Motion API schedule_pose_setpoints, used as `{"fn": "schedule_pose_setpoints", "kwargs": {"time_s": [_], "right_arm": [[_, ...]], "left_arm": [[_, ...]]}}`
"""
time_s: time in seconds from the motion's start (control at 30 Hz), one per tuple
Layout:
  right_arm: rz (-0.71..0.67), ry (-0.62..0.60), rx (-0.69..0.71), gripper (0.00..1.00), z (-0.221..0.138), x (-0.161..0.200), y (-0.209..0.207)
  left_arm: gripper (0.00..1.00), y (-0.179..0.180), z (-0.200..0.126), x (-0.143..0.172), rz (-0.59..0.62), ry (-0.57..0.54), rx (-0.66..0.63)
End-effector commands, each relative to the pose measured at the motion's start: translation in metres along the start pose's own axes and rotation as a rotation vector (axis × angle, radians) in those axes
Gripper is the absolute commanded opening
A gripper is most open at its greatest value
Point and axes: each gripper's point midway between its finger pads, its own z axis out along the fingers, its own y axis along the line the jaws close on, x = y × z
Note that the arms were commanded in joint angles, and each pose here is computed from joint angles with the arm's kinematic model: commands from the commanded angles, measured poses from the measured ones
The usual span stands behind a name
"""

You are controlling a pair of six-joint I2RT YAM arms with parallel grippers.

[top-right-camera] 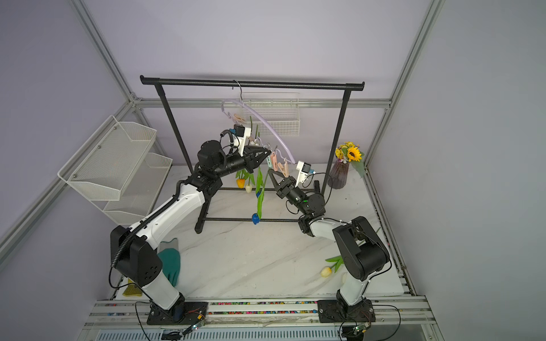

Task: Dry the flowers on a clothes hanger
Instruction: Clamp the flower onto the hanger.

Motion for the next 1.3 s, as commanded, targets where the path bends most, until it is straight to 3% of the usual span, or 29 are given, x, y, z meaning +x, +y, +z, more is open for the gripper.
{"fn": "schedule_pose_setpoints", "kwargs": {"time_s": [0.0, 0.1, 0.2, 0.27, 0.63, 0.9, 1.27], "right_arm": [[-0.007, -0.026, -0.047, 0.0, 0.004, -0.006, 0.011], [-0.008, -0.025, -0.046, 0.0, 0.004, -0.005, 0.011], [-0.009, -0.025, -0.038, 0.0, 0.003, -0.003, 0.009], [-0.01, -0.026, -0.034, 0.0, 0.003, -0.003, 0.007], [-0.019, -0.029, -0.01, 0.0, 0.0, -0.001, 0.001], [-0.037, -0.022, 0.015, 0.0, -0.005, 0.005, -0.007], [-0.071, 0.012, 0.066, 0.25, -0.018, 0.02, -0.021]], "left_arm": [[0.0, -0.004, 0.002, -0.01, -0.003, -0.032, 0.011], [0.0, -0.005, 0.001, -0.011, 0.002, -0.035, 0.013], [0.22, -0.006, 0.001, -0.013, 0.008, -0.039, 0.015], [0.31, -0.007, 0.0, -0.014, 0.01, -0.04, 0.016], [0.58, -0.01, -0.004, -0.021, 0.027, -0.043, 0.009], [0.71, -0.009, -0.015, -0.019, 0.027, -0.024, -0.016], [0.78, 0.0, -0.042, -0.011, 0.007, -0.012, -0.081]]}}
